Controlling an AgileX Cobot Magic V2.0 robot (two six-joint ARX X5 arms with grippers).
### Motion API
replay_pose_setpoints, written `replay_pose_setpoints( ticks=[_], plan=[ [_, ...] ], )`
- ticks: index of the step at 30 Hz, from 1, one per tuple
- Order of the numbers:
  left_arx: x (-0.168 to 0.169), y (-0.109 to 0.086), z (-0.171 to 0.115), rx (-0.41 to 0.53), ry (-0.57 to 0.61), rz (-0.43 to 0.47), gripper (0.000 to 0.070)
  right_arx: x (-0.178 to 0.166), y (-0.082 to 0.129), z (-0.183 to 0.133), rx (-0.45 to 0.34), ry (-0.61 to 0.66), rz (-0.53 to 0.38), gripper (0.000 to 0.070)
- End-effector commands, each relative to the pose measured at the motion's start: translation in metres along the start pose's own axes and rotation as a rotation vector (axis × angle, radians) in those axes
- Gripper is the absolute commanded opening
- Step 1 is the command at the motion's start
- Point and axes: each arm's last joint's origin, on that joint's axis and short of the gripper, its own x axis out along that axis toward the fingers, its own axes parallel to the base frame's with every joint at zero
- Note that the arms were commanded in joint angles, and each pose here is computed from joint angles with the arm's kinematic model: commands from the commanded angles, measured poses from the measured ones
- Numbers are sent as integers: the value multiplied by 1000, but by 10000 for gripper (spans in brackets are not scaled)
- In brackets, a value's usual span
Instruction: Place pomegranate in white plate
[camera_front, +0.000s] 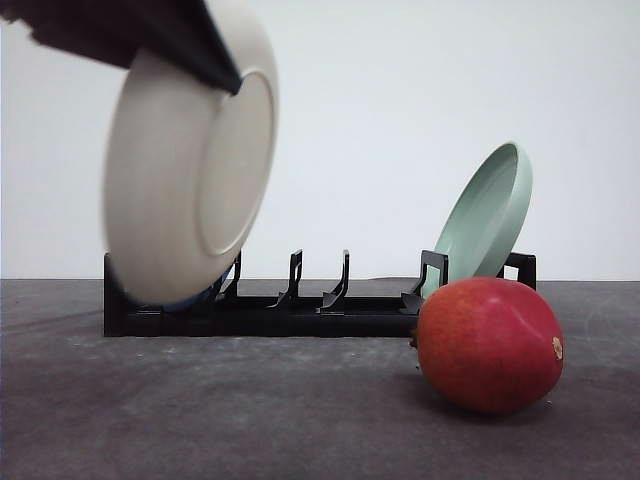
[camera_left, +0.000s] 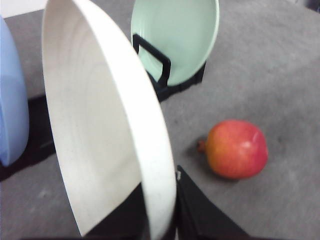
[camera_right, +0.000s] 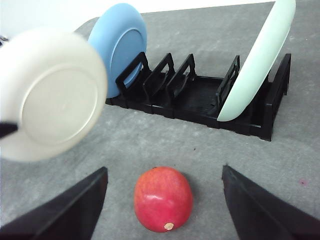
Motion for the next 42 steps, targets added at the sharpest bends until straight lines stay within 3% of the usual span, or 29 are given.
replay_pose_setpoints(
  ticks=[1,12,24,30,36,40,42],
  plan=[
    [-1,-3,-3,79,15,6,10,-2,2,5,-1,-20,7,457],
    [12,-18,-32,664,256,-41,10,-2,2,5,-2,-21,8,458],
    [54,-46,-51,1063,426,-81,10,-2,2,5,-5,-20,8,457],
    [74,-56,-57,1157,493,-56,11,-2,2,5,-9,-20,7,457],
    [82,-59,-63,1184,532,-59,52,-2,2,5,-10,-20,8,457],
    [82,-59,-62,1171,534,-54,284,-2,2,5,-10,-20,8,458],
    [82,-59,-61,1150,531,-38,353,-2,2,5,-10,-20,7,458]
  ],
)
